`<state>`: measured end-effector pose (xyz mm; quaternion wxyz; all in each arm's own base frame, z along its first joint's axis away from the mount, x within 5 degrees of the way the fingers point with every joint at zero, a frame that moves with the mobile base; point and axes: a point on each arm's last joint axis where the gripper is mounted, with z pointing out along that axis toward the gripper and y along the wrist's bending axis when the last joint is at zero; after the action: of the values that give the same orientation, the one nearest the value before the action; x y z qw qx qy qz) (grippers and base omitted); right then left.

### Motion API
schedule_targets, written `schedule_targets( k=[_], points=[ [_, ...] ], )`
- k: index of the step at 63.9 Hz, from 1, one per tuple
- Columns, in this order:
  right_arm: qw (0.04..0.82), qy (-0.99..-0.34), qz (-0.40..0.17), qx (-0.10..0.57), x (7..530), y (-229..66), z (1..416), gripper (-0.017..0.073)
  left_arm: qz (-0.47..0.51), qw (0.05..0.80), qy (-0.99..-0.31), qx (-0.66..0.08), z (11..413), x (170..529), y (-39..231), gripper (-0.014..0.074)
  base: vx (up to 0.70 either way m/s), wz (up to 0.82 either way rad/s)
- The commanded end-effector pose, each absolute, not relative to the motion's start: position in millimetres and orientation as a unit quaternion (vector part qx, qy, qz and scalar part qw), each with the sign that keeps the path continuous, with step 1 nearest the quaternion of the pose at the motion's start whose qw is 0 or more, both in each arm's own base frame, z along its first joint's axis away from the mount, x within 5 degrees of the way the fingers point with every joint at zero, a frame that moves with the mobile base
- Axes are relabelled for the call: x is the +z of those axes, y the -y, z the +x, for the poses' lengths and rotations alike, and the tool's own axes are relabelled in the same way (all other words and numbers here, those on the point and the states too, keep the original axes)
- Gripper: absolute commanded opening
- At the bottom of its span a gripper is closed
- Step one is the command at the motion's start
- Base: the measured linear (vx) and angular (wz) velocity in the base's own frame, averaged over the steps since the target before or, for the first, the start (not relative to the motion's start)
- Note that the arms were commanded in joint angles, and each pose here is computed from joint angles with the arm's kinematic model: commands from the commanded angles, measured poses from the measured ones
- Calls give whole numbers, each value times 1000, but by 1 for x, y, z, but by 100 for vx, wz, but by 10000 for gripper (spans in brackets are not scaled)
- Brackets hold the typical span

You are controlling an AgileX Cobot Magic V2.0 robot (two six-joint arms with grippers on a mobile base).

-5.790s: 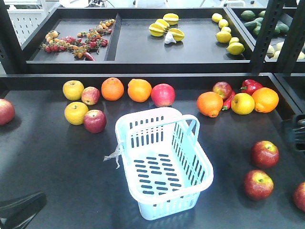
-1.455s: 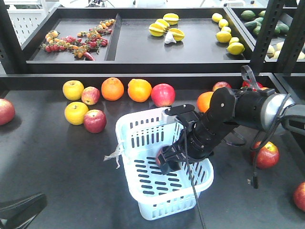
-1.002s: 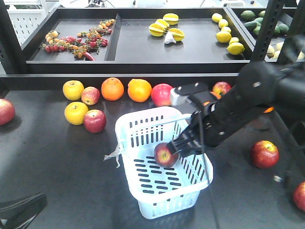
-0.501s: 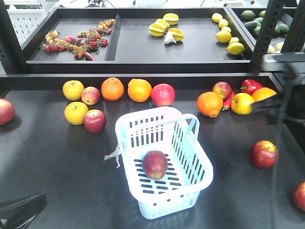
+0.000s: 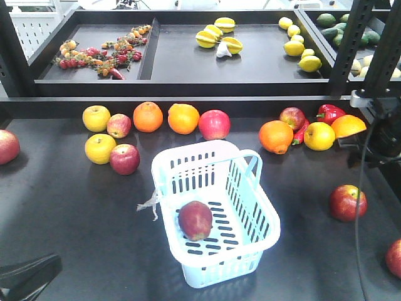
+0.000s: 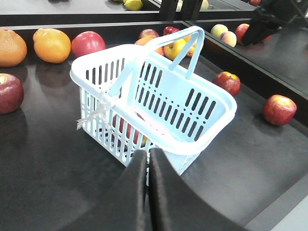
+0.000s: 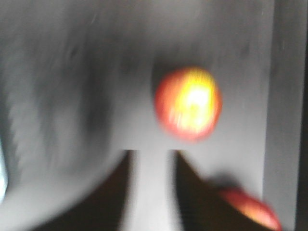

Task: Pick three apples into basket with both arms
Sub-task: 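Move the right gripper to a second red apple and grasp it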

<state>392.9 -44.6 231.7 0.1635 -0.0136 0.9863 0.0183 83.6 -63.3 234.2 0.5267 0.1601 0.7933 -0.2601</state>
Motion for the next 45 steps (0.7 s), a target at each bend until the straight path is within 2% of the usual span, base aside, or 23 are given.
schedule_targets(
  k=[1, 7, 17, 45],
  points=[
    [175, -984, -1, 7, 247, 51, 404, 619, 141, 556, -773, -270, 87, 247, 63, -8, 0, 0],
    [145, -989, 9, -3, 230, 55, 414, 730, 141, 555, -774, -270, 87, 247, 63, -8, 0, 0],
    [114, -993, 22, -23, 202, 62, 428, 720, 142, 554, -774, -270, 87, 247, 63, -8, 0, 0],
    [74, -996, 35, -19, 154, 66, 454, 687, 146, 546, -780, -269, 86, 245, 64, -8, 0, 0]
  ],
)
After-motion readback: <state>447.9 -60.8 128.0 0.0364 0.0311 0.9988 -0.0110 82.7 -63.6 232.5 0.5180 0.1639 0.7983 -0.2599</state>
